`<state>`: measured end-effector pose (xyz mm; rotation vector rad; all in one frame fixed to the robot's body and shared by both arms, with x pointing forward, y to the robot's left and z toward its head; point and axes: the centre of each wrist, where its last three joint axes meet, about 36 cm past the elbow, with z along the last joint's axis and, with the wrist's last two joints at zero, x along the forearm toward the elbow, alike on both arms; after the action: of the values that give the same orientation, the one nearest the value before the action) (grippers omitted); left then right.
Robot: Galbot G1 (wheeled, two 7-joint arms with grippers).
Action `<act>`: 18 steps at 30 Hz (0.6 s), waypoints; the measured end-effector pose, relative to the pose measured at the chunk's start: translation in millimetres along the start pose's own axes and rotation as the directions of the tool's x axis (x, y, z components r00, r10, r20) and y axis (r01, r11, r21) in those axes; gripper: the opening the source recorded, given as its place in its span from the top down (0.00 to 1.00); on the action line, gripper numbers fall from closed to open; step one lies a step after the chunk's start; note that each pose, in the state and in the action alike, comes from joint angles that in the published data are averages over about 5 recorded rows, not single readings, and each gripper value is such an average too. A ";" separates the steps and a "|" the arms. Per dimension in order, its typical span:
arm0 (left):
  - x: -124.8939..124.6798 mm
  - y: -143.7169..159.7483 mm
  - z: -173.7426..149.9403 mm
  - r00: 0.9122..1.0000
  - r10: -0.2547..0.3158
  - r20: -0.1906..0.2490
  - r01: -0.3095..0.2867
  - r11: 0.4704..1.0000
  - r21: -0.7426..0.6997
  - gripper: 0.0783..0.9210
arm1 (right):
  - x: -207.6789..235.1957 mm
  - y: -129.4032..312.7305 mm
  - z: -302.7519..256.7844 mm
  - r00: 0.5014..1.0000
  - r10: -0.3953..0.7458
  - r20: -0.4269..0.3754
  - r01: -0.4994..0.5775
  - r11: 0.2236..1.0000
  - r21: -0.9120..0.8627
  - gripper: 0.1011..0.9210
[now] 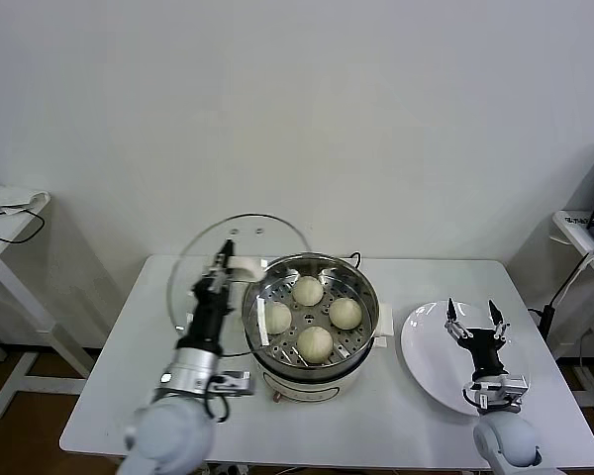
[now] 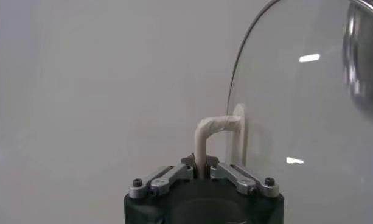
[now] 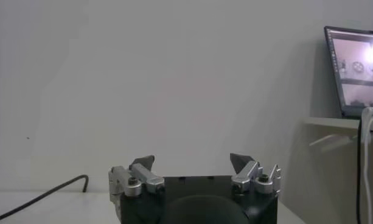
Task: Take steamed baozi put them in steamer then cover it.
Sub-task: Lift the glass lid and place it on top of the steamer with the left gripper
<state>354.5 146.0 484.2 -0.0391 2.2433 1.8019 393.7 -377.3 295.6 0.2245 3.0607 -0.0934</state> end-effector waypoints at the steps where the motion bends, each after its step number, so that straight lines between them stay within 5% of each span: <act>1: -2.1 -1.4 -8.5 1.000 0.011 0.004 -0.011 1.000 0.011 0.86 | -0.9 -0.1 0.4 1.000 0.003 0.000 -0.003 1.000 -0.001 0.12; 10: -19.8 -21.9 -64.6 0.993 0.115 0.033 -0.115 0.993 0.010 0.86 | -4.8 0.0 4.2 1.000 0.026 -0.006 -0.026 1.000 -0.011 0.12; 18: -32.8 -44.2 -90.9 0.983 0.185 0.012 -0.184 0.981 -0.067 0.86 | -2.4 -3.8 8.8 0.999 0.035 -0.018 -0.035 0.999 -0.008 0.12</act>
<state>377.3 43.7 466.9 0.1779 2.2394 1.9603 396.1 -381.9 287.1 0.2799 3.0732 -0.0764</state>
